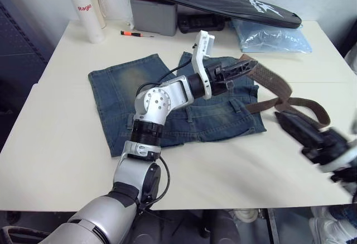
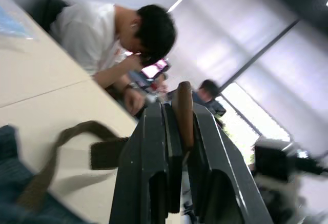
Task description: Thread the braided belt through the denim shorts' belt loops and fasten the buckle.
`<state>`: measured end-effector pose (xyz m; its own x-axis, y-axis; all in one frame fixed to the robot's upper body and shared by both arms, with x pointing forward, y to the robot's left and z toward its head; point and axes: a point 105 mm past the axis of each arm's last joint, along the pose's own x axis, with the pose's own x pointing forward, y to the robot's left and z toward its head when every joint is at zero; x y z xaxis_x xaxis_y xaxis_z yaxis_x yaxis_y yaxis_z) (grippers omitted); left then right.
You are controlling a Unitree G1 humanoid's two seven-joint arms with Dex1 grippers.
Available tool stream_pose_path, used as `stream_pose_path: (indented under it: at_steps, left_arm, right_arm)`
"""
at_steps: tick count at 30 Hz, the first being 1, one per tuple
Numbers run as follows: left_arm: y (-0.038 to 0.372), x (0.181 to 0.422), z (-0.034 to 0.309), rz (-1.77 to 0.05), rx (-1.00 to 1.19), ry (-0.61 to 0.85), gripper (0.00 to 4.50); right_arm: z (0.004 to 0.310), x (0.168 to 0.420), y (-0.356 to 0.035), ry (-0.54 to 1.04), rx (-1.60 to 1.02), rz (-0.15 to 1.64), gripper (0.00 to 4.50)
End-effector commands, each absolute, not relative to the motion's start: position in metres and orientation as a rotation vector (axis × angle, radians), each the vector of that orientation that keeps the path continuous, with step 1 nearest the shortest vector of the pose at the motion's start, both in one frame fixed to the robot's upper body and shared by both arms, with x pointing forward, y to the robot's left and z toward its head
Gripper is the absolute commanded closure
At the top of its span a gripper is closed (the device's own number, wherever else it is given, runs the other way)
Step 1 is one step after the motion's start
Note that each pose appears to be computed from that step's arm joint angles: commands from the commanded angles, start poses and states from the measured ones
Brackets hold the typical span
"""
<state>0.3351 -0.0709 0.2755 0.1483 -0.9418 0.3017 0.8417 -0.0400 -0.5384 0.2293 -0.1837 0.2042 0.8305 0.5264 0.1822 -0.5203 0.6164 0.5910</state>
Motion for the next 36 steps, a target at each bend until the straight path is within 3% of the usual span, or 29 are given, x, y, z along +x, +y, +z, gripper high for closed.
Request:
stream_pose_path:
  at_steps: [1,5,10,26,29,31,36]
  left_arm:
    - [-0.071,0.321,0.291,-1.539,-0.719,0.165,4.5]
    - [-0.071,0.308,0.292,-1.604,-0.736,0.175,4.5]
    - [-0.07,0.309,0.289,-1.572,-0.723,0.171,4.5]
    - [-0.054,0.332,0.286,-1.438,-0.715,0.119,4.5]
    - [-0.054,0.333,0.288,-1.433,-0.716,0.113,4.5]
    - [-0.054,0.333,0.287,-1.43,-0.713,0.116,4.5]
    - [-0.058,0.33,0.284,-1.44,-0.708,0.133,4.5]
  right_arm:
    - [0.218,0.236,-0.164,-0.103,0.837,0.612,0.07]
    - [0.224,0.262,-0.169,-0.264,1.145,0.552,0.07]
    - [0.215,0.281,-0.175,-0.298,1.199,0.473,0.07]
    - [0.23,0.27,-0.192,-0.485,1.183,0.473,0.07]
    - [0.232,0.268,-0.191,-0.491,1.178,0.503,0.8]
    - [0.236,0.266,-0.193,-0.517,1.199,0.52,2.02]
    - [0.238,0.266,-0.19,-0.507,1.19,0.555,3.99]
